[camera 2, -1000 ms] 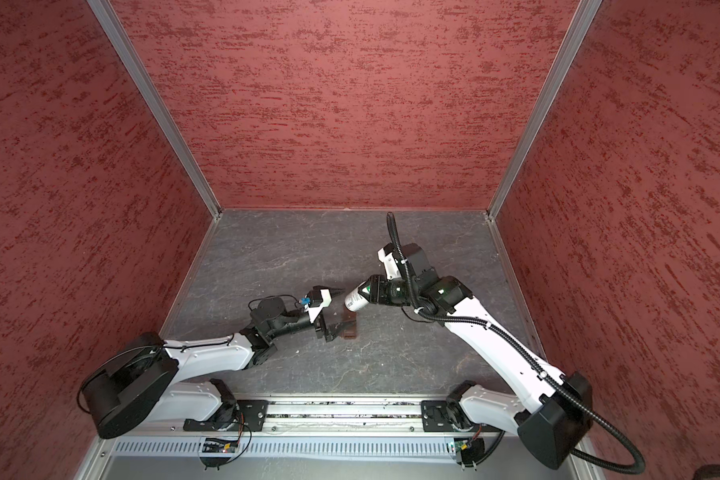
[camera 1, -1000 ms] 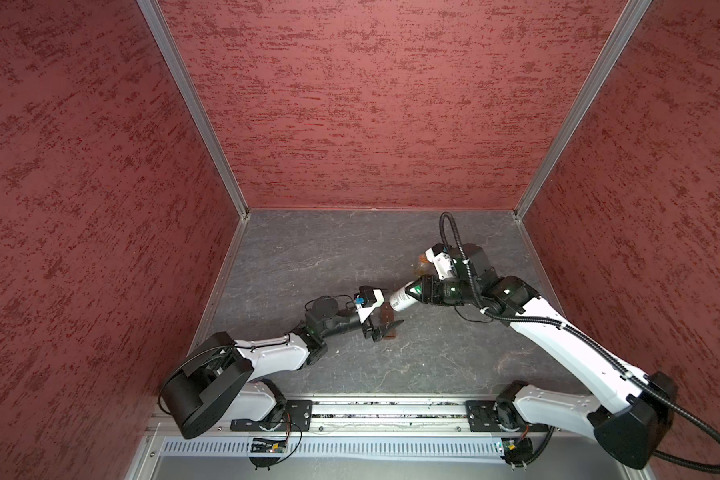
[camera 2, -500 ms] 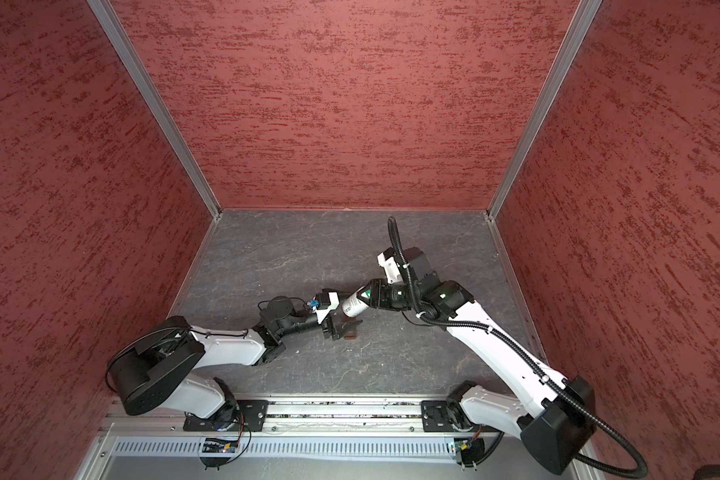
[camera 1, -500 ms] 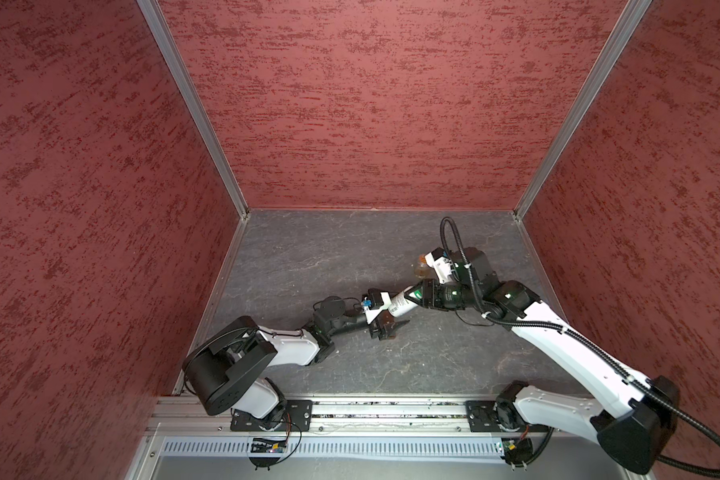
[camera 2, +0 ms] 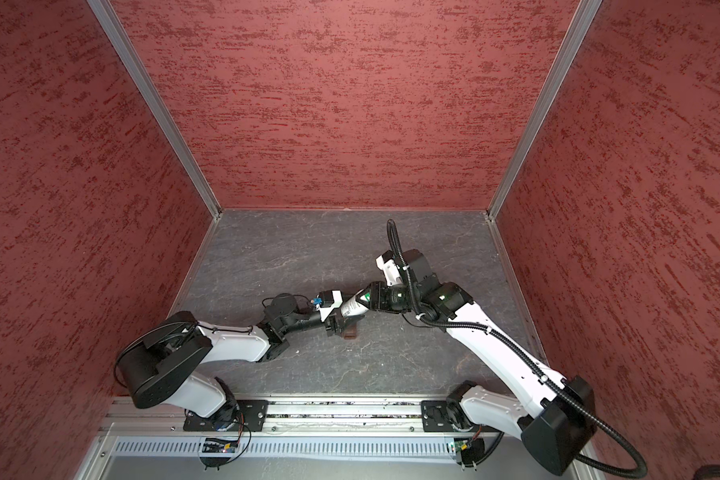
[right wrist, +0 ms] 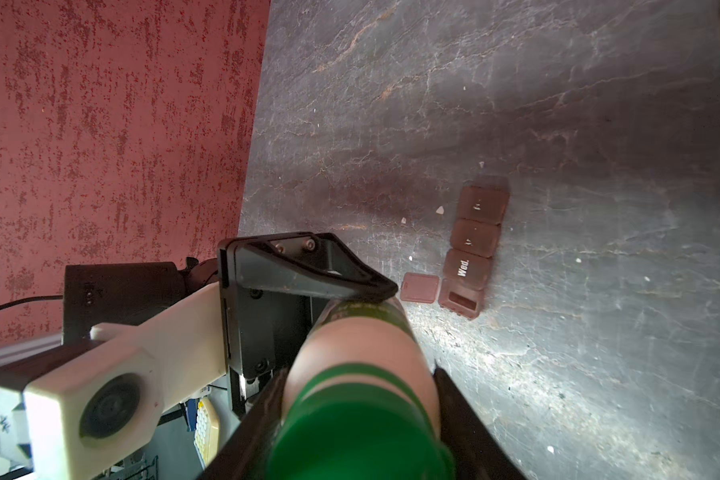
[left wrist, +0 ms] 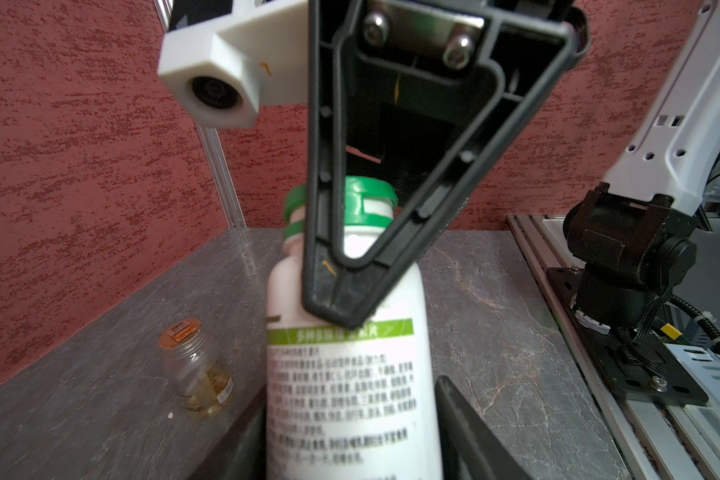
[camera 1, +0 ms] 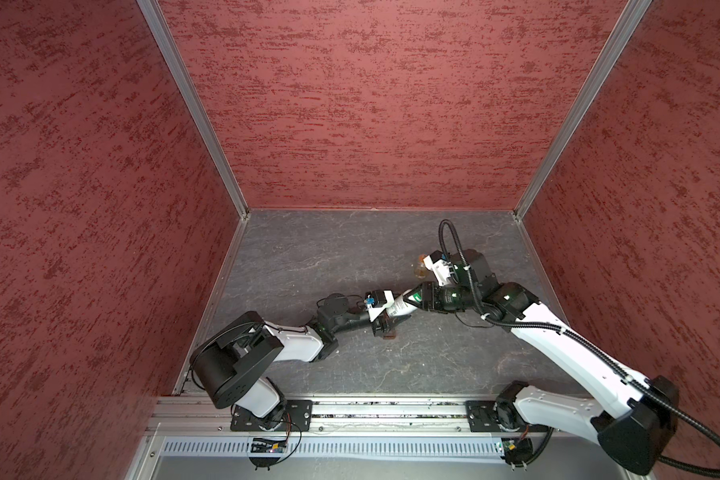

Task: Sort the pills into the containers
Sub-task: 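Grasp the bottle body with the left gripper below the right gripper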

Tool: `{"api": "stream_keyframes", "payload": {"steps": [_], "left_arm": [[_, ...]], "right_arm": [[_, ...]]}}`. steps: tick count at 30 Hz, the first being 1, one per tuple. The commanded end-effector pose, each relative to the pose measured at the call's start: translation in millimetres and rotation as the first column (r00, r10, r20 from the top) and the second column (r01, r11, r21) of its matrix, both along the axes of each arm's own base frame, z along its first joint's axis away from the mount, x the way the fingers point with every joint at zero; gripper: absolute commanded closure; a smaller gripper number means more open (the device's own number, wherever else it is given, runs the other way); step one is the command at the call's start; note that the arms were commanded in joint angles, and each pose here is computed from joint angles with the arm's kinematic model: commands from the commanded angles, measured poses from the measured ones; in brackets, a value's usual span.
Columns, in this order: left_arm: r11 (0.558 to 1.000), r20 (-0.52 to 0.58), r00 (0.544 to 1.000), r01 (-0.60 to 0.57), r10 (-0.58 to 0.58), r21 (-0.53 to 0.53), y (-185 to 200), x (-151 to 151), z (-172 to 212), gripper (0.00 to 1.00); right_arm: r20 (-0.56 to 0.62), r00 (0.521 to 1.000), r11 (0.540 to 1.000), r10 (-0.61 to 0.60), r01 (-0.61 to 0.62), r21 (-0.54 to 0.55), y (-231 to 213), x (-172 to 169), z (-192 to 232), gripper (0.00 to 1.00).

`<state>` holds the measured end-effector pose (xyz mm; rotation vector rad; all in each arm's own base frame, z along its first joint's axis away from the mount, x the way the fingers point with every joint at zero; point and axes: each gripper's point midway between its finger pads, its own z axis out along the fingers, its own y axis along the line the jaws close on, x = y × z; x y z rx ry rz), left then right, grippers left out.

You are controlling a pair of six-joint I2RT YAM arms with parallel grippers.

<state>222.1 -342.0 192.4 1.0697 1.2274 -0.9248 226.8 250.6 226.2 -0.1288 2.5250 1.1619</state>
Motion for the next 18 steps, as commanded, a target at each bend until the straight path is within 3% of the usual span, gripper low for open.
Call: {"api": "stream_keyframes", "payload": {"steps": [1,6,13,18], "left_arm": [[1.000,0.019,0.999,0.029,-0.029,0.000,-4.9,-2.6,4.0,0.45],[0.999,0.013,0.999,0.033,-0.034,0.009,-5.8,-2.6,2.5,0.55],[0.999,0.001,1.000,0.021,-0.021,0.024,-4.3,-1.2,-3.5,0.78],[0.999,-0.006,1.000,-0.017,0.017,0.042,6.2,-0.8,-10.7,0.87]], "right_arm": [[0.052,0.998,0.999,0.022,-0.025,0.048,5.2,-0.5,15.1,0.68],[0.051,0.998,0.998,0.029,-0.032,0.048,5.8,-1.3,14.6,0.66],[0.071,0.997,0.998,0.038,-0.042,0.057,6.6,-1.5,20.1,0.44],[0.099,0.995,0.998,0.033,-0.039,0.056,2.4,-3.7,26.4,0.38]]}}
